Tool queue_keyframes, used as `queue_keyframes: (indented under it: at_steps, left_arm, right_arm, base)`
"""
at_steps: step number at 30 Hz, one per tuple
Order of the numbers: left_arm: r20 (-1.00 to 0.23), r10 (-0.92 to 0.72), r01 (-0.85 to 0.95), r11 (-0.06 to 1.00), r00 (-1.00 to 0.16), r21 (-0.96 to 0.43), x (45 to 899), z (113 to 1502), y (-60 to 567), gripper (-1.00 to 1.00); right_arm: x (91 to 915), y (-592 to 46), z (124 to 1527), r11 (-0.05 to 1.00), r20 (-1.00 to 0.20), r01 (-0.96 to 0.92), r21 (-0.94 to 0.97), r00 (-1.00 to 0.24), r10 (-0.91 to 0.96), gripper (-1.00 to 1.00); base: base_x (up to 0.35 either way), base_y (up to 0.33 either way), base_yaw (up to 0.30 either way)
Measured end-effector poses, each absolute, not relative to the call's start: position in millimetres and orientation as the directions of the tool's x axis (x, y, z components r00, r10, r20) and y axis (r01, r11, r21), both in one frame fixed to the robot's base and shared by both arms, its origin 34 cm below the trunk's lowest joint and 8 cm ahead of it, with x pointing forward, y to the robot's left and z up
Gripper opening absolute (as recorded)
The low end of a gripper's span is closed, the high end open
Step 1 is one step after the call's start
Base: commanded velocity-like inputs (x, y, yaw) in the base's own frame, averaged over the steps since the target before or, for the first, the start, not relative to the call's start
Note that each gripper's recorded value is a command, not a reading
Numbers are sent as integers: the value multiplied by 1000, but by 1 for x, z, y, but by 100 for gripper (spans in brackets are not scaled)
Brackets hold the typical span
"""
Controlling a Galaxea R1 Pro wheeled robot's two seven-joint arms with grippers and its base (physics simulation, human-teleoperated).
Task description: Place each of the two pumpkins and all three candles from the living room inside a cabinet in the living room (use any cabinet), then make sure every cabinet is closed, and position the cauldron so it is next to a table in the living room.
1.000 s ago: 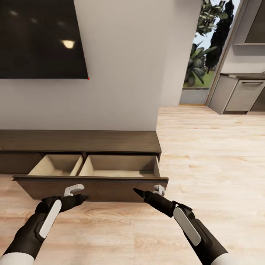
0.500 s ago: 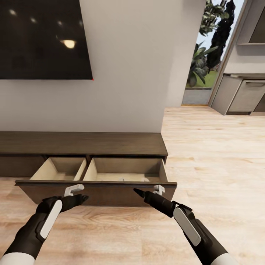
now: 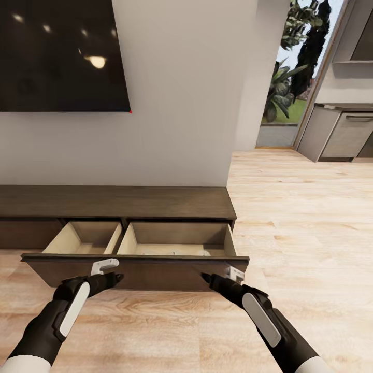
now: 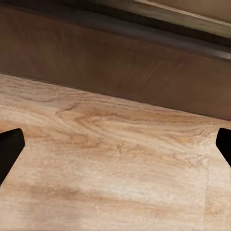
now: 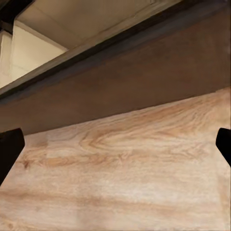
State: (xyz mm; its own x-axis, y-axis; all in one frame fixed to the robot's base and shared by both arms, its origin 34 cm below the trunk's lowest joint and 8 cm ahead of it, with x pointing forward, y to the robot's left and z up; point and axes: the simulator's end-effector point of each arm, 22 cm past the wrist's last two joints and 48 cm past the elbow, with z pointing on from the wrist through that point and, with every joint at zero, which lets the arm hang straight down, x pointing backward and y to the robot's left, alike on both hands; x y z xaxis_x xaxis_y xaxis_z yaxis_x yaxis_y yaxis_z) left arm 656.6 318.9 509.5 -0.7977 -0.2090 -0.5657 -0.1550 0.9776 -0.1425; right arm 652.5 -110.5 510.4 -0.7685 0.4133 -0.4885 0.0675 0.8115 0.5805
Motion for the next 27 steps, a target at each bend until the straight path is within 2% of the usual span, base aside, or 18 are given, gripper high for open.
queue_keyframes:
  at_steps: [8,15,22,27]
  left_arm:
    - [-566,-172,-137,985,-806,-104,651,485,318,100]
    - [-598,-77,-47,997,-798,-65,648,455,290,100]
    - [-613,-19,10,999,-790,-43,642,429,271,100]
    - [-633,-17,13,999,-774,-44,644,420,270,100]
  right_arm:
    - [646,-132,479,858,-496,137,496,-766,409,100]
    - [625,-144,426,897,-485,166,410,-793,368,100]
    - [632,-125,408,912,-601,165,376,-705,375,100]
    - [618,-103,387,945,-636,93,313,-718,282,100]
  base:
    - [0,0,0]
    - [0,0,0]
    - [0,0,0]
    - [0,0,0]
